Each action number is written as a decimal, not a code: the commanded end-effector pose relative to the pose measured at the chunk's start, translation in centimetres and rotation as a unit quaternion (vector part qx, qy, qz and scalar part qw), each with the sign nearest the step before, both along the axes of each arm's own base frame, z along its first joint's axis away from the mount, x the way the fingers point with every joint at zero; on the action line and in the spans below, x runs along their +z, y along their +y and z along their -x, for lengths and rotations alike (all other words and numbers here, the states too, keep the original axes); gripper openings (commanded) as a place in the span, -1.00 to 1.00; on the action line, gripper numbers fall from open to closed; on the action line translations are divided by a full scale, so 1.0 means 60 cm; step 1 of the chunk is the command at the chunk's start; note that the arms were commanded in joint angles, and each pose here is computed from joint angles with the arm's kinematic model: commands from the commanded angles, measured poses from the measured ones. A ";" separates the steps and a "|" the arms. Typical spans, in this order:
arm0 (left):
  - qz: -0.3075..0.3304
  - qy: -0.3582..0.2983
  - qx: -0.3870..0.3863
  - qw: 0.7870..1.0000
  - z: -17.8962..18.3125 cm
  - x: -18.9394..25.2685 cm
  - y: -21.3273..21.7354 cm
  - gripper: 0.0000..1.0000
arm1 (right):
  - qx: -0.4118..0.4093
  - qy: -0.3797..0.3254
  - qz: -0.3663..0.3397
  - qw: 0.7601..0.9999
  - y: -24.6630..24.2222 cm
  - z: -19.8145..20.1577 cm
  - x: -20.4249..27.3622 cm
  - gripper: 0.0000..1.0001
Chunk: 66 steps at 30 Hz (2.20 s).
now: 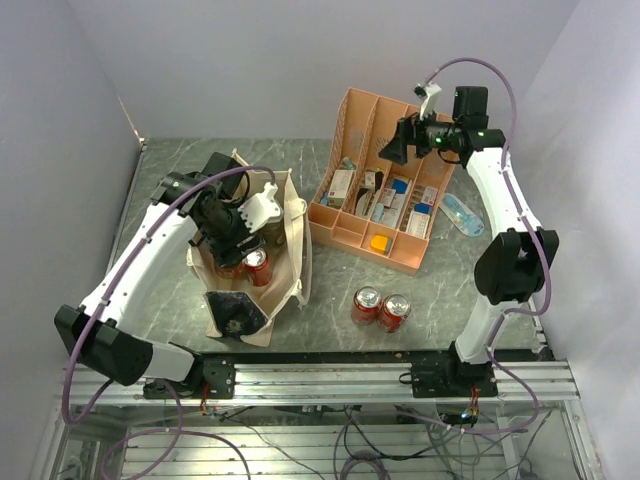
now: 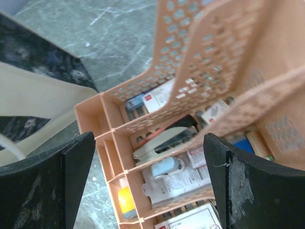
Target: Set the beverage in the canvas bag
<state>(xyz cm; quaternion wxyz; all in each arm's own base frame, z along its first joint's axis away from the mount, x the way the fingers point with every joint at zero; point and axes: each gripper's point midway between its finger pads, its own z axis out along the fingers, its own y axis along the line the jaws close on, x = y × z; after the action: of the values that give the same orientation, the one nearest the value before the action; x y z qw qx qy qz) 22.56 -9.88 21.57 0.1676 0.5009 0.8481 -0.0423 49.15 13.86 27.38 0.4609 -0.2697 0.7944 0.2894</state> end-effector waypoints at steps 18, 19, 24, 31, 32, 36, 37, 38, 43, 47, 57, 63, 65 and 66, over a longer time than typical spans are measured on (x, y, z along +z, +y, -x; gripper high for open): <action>-0.050 -0.031 -0.010 0.998 -0.052 -0.055 0.019 -0.86 | 0.263 -0.065 -0.108 0.956 0.261 0.162 0.089 0.92; -0.047 -0.030 -0.013 0.998 -0.052 -0.060 0.016 -0.86 | 0.264 -0.064 -0.108 0.956 0.269 0.162 0.086 0.92; -0.037 -0.038 -0.020 0.998 -0.063 -0.082 0.007 -0.86 | 0.252 -0.055 -0.113 0.960 0.283 0.152 0.080 0.92; -0.024 -0.069 -0.006 0.997 -0.073 -0.108 0.008 -0.86 | 0.223 -0.046 -0.103 0.968 0.279 0.144 0.070 0.92; -0.021 -0.076 -0.002 0.997 -0.075 -0.109 0.009 -0.86 | 0.220 -0.044 -0.102 0.969 0.279 0.143 0.069 0.92; -0.018 -0.089 0.012 0.996 -0.081 -0.122 0.019 -0.86 | 0.208 -0.039 -0.097 0.972 0.278 0.137 0.063 0.92; -0.015 -0.090 0.015 0.996 -0.083 -0.125 0.022 -0.86 | 0.207 -0.038 -0.096 0.973 0.278 0.136 0.061 0.92; -0.012 -0.093 0.018 0.995 -0.084 -0.126 0.023 -0.86 | 0.204 -0.038 -0.095 0.974 0.278 0.134 0.060 0.92; 0.003 -0.099 0.037 0.994 -0.099 -0.136 0.029 -0.86 | 0.199 -0.035 -0.089 0.975 0.278 0.128 0.053 0.92; 0.020 -0.105 0.047 0.993 -0.112 -0.135 0.023 -0.86 | 0.197 -0.033 -0.084 0.976 0.279 0.122 0.045 0.92; 0.031 -0.106 0.054 0.992 -0.127 -0.153 0.013 -0.86 | 0.188 -0.032 -0.069 0.979 0.274 0.112 0.031 0.92; 0.051 -0.106 0.073 0.990 -0.134 -0.163 0.002 -0.86 | 0.183 -0.032 -0.062 0.981 0.273 0.109 0.025 0.92; 0.050 -0.110 0.083 0.989 -0.137 -0.167 0.005 -0.86 | 0.181 -0.030 -0.063 0.981 0.273 0.106 0.023 0.92; 0.047 -0.114 0.088 0.989 -0.139 -0.169 0.007 -0.86 | 0.181 -0.029 -0.063 0.981 0.273 0.105 0.022 0.93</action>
<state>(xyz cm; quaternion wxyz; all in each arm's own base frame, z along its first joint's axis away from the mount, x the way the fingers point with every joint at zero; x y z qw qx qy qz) 27.75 -8.75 10.72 0.2249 0.4429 0.8677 -0.0194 42.28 29.96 28.37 0.4321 -0.3838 0.7022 0.4159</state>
